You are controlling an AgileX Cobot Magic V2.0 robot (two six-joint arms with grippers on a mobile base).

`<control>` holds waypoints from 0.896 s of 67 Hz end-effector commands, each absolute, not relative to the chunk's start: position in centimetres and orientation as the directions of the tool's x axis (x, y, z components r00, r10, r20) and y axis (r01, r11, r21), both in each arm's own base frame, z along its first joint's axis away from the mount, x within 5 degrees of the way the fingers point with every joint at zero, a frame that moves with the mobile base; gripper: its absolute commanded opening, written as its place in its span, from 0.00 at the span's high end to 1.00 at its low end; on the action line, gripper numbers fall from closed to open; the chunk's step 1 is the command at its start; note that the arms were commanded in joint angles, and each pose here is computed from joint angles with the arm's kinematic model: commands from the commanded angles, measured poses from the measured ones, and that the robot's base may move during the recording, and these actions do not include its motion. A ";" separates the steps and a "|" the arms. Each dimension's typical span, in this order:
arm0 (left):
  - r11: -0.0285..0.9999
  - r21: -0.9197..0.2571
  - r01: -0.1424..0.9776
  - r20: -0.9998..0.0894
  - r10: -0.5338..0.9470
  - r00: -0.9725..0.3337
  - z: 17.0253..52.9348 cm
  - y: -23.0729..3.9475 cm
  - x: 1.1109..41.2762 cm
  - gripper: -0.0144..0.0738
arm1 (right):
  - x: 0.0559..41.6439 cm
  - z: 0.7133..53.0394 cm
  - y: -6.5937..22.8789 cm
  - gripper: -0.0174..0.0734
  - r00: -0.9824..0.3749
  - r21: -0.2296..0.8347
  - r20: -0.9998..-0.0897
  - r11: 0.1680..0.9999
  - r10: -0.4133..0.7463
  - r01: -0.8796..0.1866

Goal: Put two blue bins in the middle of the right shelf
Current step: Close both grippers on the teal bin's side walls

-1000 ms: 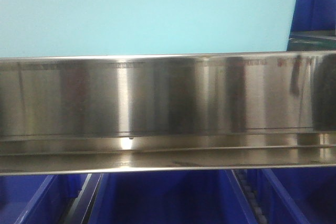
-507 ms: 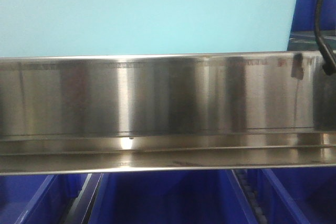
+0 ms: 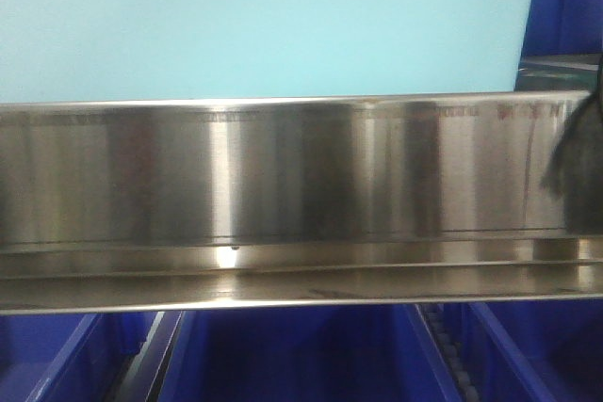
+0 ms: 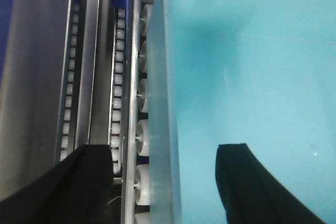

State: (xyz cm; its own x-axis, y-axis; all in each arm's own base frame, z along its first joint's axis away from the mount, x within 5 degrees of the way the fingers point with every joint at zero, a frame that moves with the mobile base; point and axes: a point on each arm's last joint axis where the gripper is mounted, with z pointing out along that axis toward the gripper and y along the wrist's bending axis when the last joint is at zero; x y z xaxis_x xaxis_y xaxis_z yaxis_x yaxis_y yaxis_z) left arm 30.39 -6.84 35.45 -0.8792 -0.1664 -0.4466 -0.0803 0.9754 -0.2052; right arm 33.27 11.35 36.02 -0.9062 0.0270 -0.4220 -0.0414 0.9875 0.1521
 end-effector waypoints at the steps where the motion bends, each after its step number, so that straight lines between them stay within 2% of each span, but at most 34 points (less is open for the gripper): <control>1: 0.972 -0.218 -0.090 -0.435 -0.180 -0.883 35.3 -6.9 30.6 0.45 | 33.7 35.2 11.4 0.51 -0.922 0.133 -0.387 0.990 0.011 -0.045; 13: 0.969 -0.225 -0.104 -0.409 -0.190 -0.893 34.6 -6.9 31.2 0.46 | 33.9 34.8 11.4 0.51 -0.928 0.130 -0.371 0.991 0.009 -0.043; 18: 0.965 -0.239 -0.110 -0.397 -0.201 -0.896 34.5 -6.9 31.3 0.48 | 34.1 34.7 11.5 0.55 -0.927 0.131 -0.376 0.990 0.009 -0.043; 25: 0.963 -0.244 -0.112 -0.388 -0.203 -0.899 34.4 -6.9 31.3 0.59 | 34.3 34.2 11.6 0.70 -0.931 0.127 -0.364 0.991 0.008 -0.041; 31: 0.963 -0.244 -0.112 -0.387 -0.202 -0.900 34.4 -6.9 31.3 0.76 | 34.4 34.1 11.6 0.87 -0.933 0.128 -0.359 0.991 0.008 -0.041; 34: 0.965 -0.242 -0.100 -0.391 -0.192 -0.900 34.4 -7.0 31.3 0.84 | 34.4 34.0 11.6 0.98 -0.934 0.128 -0.357 0.991 0.008 -0.041; 35: 0.965 -0.243 -0.095 -0.394 -0.188 -0.900 34.4 -7.0 31.3 0.87 | 34.4 34.0 11.6 0.99 -0.934 0.128 -0.357 0.991 0.008 -0.041; 38: 0.965 -0.246 -0.088 -0.396 -0.183 -0.900 34.4 -7.0 31.3 0.96 | 34.4 34.0 11.6 0.99 -0.933 0.128 -0.359 0.991 0.008 -0.041; 51: 0.966 -0.249 -0.071 -0.383 -0.165 -0.909 34.6 -7.2 31.1 0.96 | 34.2 34.8 11.5 0.99 -0.923 0.129 -0.384 0.991 0.009 -0.044; 60: 0.971 -0.238 -0.036 -0.429 -0.138 -0.892 36.4 -7.7 30.8 0.96 | 33.3 36.5 11.3 0.99 -0.889 0.116 -0.457 0.992 0.007 -0.051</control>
State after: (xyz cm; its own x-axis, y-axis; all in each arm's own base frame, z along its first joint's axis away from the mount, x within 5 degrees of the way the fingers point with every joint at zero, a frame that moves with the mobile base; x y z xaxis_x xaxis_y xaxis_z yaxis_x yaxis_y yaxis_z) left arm 31.03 -7.15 34.59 -0.9133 -0.1546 -0.3769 -0.0726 0.9722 -0.2228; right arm 33.95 11.92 34.69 -0.9265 0.0179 -0.3759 -0.0421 0.9876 0.1510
